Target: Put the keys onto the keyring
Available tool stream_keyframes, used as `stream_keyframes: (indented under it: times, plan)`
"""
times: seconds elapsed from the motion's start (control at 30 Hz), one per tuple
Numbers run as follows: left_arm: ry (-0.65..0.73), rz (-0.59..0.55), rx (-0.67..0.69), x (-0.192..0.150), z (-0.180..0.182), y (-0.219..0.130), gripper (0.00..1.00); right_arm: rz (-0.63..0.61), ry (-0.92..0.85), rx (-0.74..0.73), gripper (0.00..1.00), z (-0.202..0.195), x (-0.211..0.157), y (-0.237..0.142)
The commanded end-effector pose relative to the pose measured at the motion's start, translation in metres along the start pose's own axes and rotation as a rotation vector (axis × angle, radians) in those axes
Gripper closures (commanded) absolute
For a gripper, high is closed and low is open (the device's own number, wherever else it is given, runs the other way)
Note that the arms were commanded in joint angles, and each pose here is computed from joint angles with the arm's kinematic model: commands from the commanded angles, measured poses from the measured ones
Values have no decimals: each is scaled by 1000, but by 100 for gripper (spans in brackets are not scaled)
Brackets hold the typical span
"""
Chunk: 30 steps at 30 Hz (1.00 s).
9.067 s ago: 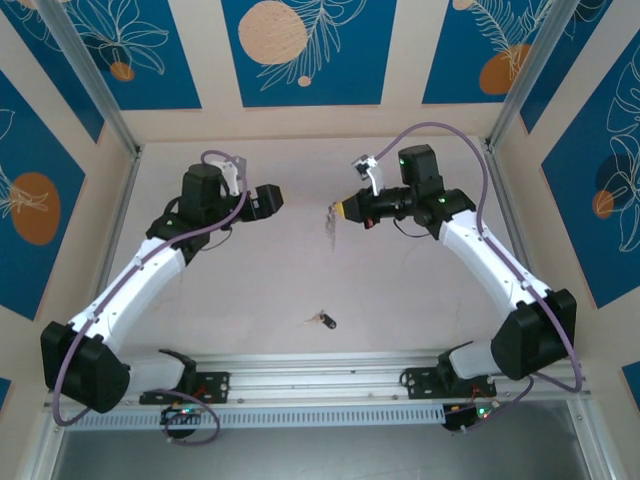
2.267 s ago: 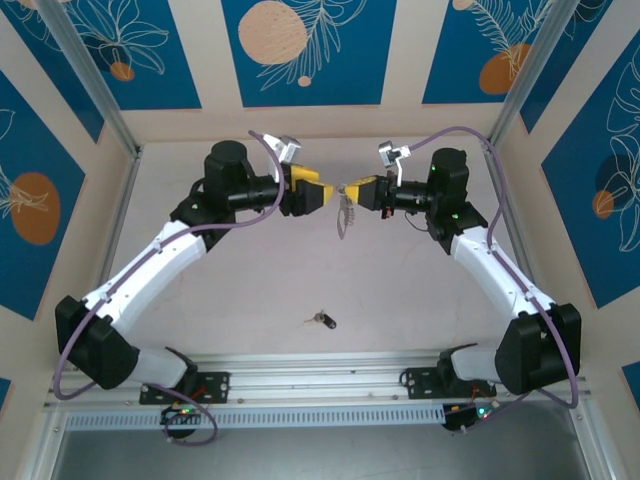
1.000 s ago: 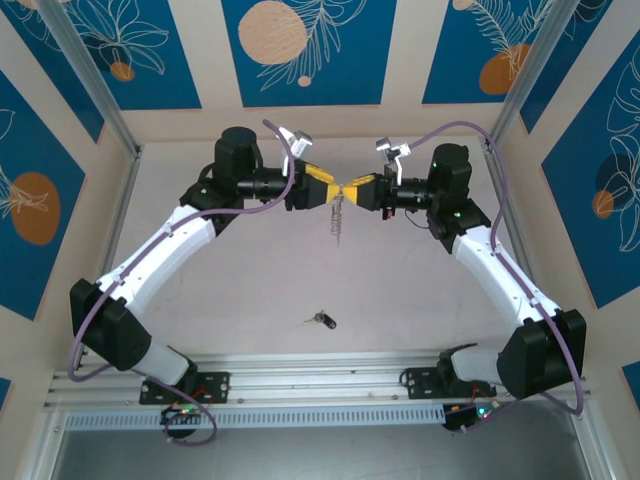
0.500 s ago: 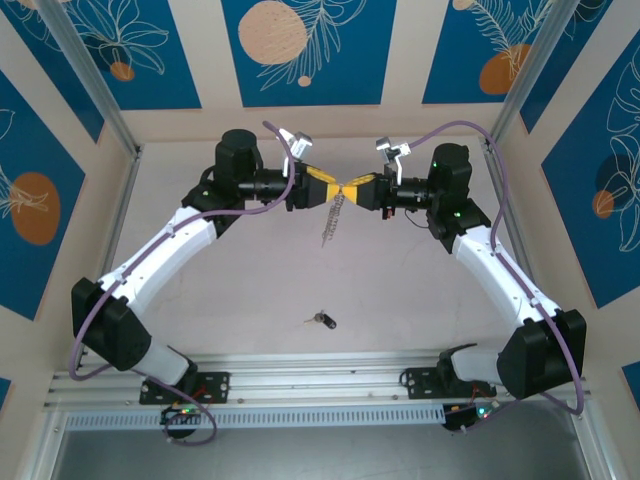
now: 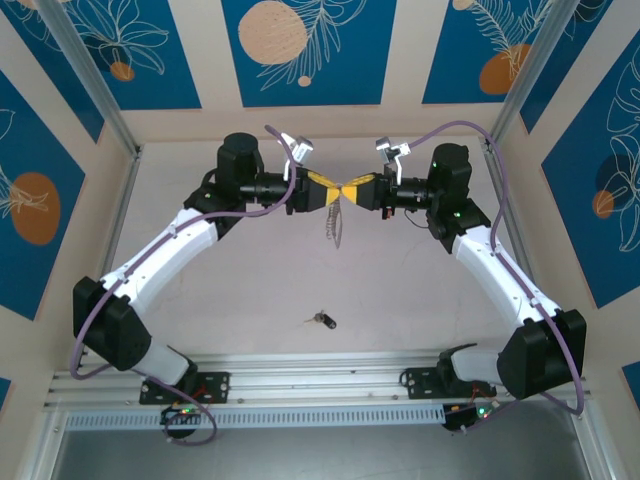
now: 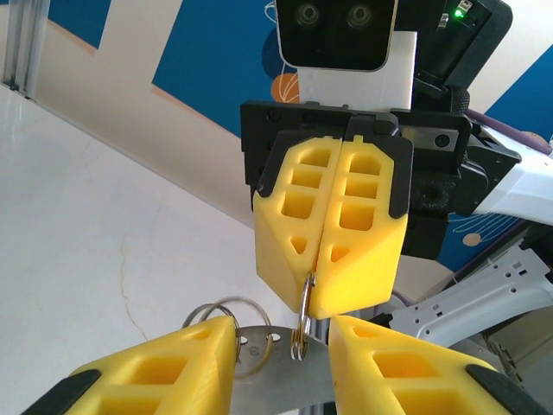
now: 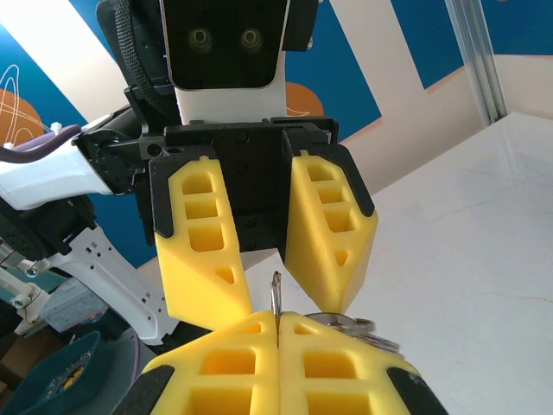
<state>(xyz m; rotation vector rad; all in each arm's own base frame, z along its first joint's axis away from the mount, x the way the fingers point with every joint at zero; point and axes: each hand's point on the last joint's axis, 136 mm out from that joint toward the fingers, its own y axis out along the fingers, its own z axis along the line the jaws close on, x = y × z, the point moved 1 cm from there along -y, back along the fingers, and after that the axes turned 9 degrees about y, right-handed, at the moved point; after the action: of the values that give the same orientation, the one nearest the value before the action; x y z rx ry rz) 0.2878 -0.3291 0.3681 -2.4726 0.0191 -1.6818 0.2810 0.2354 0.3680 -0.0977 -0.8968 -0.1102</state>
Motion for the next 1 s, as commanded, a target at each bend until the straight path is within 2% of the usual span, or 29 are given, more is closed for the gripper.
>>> stream_keyframes:
  times: [0.0,0.3,0.47,0.57,0.77,0.97]
  plan:
    - [11,-12,-31,3,-4,0,67,-24,-63,24,100,21,13,-1]
    - [14,-24,-38,8,-4,3,68,-18,-63,28,100,22,12,0]
    - [13,-19,-49,7,-6,5,75,-21,-67,26,100,23,13,0]
    - [13,-16,-49,5,-6,4,76,-23,-65,23,100,23,13,0]
    - [19,-8,-43,3,-7,3,84,-29,-66,12,100,21,14,0]
    - [17,10,-10,1,-3,2,99,-42,-58,-8,100,18,17,-2]
